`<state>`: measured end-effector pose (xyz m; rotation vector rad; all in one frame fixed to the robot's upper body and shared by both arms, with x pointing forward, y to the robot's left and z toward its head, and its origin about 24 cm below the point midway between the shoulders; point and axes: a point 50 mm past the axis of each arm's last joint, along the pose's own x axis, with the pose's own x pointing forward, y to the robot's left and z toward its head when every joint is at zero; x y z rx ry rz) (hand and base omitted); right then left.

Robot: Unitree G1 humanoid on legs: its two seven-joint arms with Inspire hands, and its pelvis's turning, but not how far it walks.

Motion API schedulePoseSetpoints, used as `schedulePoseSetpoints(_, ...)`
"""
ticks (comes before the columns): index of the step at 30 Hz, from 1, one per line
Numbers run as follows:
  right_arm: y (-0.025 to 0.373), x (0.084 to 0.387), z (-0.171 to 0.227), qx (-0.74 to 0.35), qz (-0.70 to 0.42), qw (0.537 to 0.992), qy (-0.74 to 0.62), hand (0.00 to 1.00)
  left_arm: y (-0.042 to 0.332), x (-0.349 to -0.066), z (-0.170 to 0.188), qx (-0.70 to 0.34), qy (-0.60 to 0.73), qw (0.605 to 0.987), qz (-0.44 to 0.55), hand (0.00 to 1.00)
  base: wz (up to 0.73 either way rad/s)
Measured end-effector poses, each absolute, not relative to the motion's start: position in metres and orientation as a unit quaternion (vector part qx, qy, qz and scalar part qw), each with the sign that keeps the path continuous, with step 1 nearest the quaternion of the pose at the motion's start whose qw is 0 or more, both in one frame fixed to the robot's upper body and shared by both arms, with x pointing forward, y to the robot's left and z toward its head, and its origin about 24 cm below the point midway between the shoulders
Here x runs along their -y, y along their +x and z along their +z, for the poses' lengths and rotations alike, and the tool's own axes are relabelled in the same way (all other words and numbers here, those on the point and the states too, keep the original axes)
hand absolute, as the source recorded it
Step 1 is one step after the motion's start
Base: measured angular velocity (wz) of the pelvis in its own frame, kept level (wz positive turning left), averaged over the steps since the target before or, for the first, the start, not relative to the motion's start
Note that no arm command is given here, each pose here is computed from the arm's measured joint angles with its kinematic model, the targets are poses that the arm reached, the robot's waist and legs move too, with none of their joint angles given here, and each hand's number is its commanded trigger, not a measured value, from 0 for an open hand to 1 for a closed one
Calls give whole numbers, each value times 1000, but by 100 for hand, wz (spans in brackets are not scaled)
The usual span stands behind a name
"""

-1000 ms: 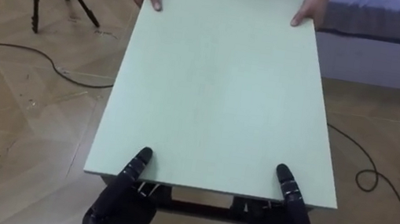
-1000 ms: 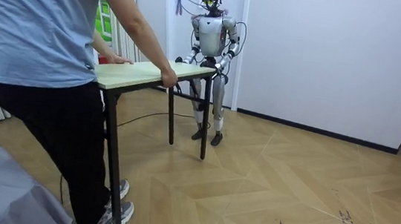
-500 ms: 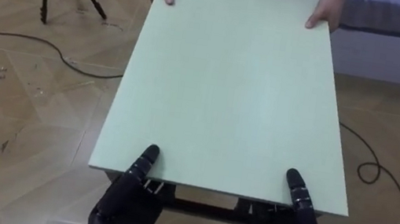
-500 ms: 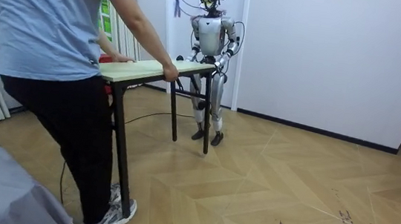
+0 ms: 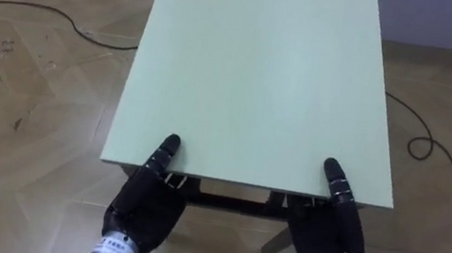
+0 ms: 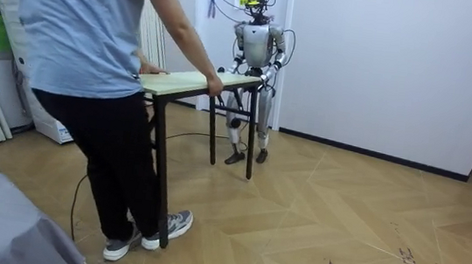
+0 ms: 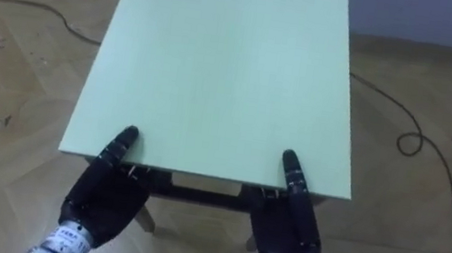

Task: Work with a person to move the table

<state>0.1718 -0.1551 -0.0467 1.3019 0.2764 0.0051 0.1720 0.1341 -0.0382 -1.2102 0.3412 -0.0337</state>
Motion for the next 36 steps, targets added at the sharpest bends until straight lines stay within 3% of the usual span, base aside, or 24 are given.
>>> schedulePoseSetpoints(12, 127, 168, -55, -157, -32, 777, 608, 100, 147, -125, -52, -217, -568, 794, -13, 100, 37)
schedulePoseSetpoints(20, 131, 163, -50, -160, -17, 783, 601, 100, 144, -130, -47, -203, -572, 794, -11, 100, -9)
schedulePoseSetpoints(36, 150, 151, -42, -137, 14, 763, 632, 100, 172, -144, -23, -146, -529, 834, -51, 100, -6)
